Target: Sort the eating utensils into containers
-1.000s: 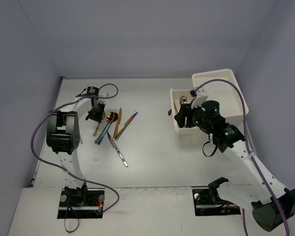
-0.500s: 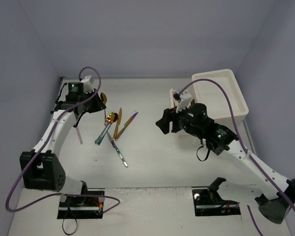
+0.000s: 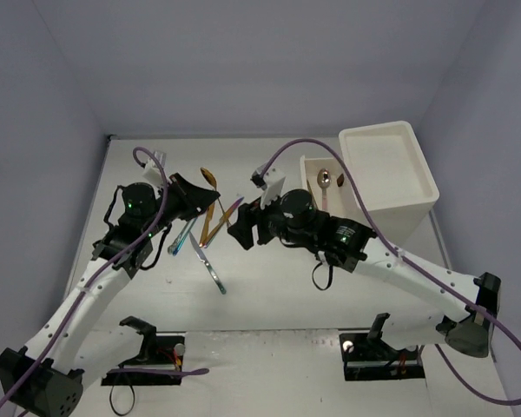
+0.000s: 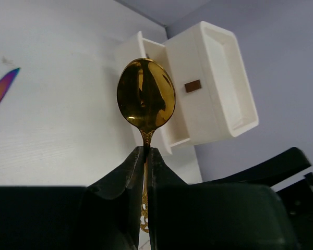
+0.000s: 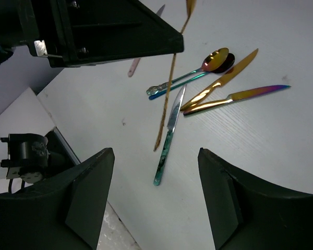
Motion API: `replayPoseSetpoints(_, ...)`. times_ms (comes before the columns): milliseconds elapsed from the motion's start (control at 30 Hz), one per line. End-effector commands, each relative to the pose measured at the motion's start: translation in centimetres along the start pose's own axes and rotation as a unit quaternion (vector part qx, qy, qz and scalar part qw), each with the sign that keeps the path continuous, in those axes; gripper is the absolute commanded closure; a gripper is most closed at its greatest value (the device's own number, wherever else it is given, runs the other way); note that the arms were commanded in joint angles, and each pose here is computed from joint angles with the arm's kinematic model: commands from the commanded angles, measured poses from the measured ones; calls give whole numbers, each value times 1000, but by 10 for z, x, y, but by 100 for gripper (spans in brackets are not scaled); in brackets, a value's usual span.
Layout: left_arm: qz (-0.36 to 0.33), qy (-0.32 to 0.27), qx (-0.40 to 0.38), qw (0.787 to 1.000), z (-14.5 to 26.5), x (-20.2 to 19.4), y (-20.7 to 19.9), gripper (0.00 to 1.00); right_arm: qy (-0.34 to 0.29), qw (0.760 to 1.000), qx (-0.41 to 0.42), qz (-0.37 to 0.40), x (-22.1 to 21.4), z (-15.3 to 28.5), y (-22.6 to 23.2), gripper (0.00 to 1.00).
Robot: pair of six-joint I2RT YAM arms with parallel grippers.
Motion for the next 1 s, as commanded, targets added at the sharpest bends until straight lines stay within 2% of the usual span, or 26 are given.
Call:
replayPoseSetpoints(0,33,-66,-40,996,7,16,-25,100,-64,998,-1,5,23,-13,23,38)
replayPoseSetpoints(67,37,-64,-44,996,8,13,-28,100,-65,998,-8,8,22,-19,26,38)
replayPoseSetpoints(233,32,-60,-48,997,11,6,-29,100,-75,996,-39,7,20,-28,24,48)
replayPoseSetpoints(400,27,-56,-39,997,12,2,-26,100,-80,995,-54,10,17,-30,23,71)
replayPoseSetpoints(533,22,-53,-37,998,10,0,-24,100,-83,994,-69,10,15,-30,19,96)
replayPoseSetpoints(567,19,-53,-36,998,10,0,-24,100,-84,994,-72,9,14,-30,18,100)
replayPoseSetpoints(633,14,-47,-26,998,10,-2,-20,100,-85,993,-78,9,13,-29,16,100)
replayPoseSetpoints(667,9,-47,-24,999,10,-3,-20,97,-86,993,-80,9,12,-29,15,100)
replayPoseSetpoints(767,-15,-36,-5,999,11,-8,-13,64,-94,991,-100,3,11,-25,9,100)
replayPoseSetpoints(833,-31,-23,13,999,14,-12,-7,49,-97,988,-117,0,10,-23,4,100)
replayPoseSetpoints(900,-45,-17,37,998,17,-14,-1,41,-104,985,-140,-1,10,-20,-2,100)
replayPoseSetpoints(967,-80,-8,63,995,24,-16,6,37,-107,979,-173,2,11,-17,-13,100)
Point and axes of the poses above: each gripper's point midway between its finger pads, its own z axis back along the fingers, its own y axis along the line the jaws close on, x = y × z, the point moved 8 cm from there along z, back along the fingers, and after that the axes turned 14 degrees about -z, right-handed, at the moved point
